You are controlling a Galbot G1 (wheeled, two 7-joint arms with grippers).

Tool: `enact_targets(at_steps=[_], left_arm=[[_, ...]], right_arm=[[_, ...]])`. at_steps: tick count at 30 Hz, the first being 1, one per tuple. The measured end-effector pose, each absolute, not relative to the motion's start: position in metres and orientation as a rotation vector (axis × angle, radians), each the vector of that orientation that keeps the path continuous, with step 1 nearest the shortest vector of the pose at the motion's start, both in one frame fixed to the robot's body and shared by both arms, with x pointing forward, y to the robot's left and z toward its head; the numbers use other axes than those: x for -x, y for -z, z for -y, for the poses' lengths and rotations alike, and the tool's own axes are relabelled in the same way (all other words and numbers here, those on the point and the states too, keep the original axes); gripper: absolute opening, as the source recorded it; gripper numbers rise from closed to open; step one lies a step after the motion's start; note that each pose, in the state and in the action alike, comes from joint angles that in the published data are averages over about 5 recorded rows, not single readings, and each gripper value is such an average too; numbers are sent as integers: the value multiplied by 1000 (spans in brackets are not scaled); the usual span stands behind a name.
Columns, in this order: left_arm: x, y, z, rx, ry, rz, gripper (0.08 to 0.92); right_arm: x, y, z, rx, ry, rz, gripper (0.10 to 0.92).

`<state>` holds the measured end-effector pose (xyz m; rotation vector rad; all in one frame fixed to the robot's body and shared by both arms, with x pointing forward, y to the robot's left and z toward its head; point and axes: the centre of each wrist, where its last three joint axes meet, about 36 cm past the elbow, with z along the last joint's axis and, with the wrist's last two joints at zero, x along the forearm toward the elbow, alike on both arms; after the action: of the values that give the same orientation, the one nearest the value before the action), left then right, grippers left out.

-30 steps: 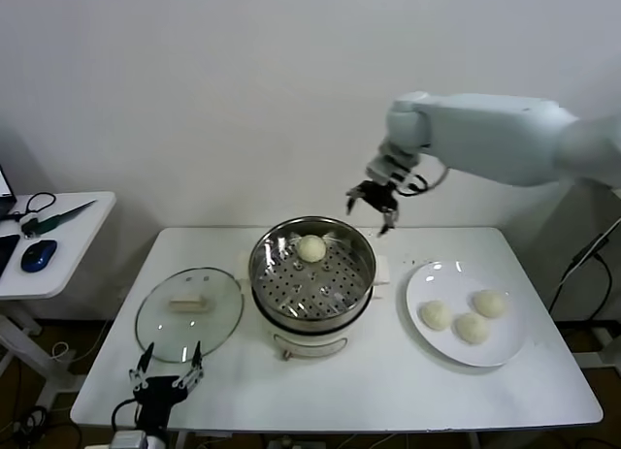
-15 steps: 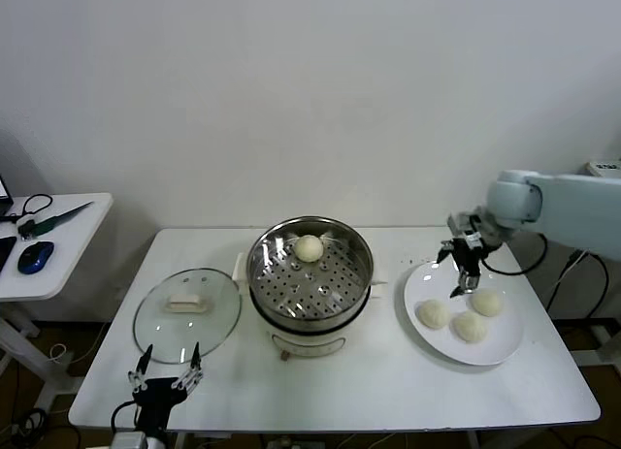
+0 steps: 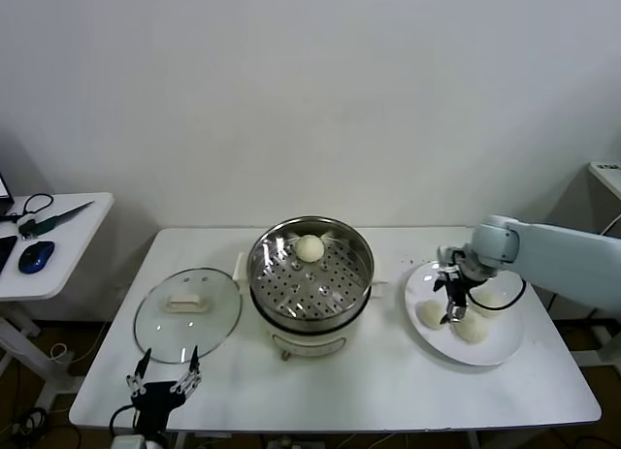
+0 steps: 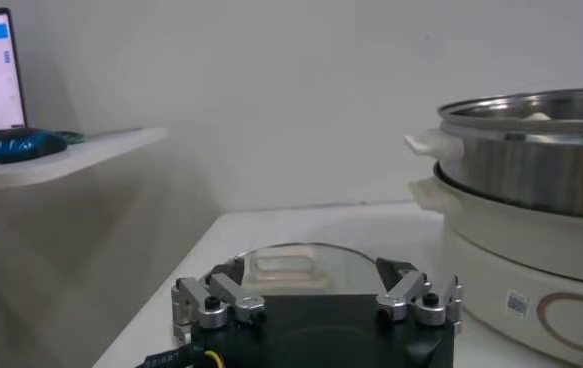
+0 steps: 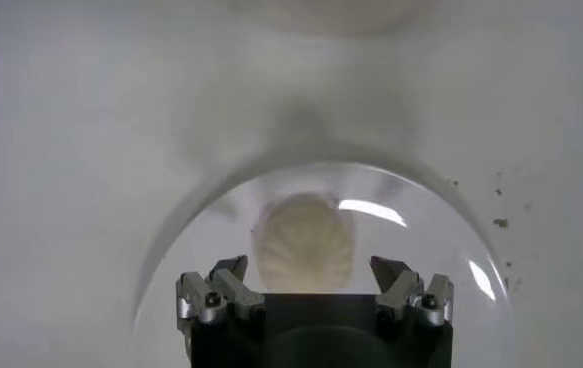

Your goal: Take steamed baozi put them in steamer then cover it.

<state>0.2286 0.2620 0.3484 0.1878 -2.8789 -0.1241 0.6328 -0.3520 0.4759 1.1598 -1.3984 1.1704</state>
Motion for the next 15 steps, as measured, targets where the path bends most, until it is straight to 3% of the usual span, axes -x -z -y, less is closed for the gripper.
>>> enact_targets(at_steps=[4,9,15], left_arm=[[-229,-347,-262,-189,124,2879,823],[-230,-347,-263,-190,127,2879,823],[-230,-348,-262,-191,129,2881,823]], right_arm=[[-635,-470,351,-1152,-1164,1404,802],[-636,-466,350,-1152,-1155,1405,689],[-636,-466,351,-1159,-1141,1395,633]])
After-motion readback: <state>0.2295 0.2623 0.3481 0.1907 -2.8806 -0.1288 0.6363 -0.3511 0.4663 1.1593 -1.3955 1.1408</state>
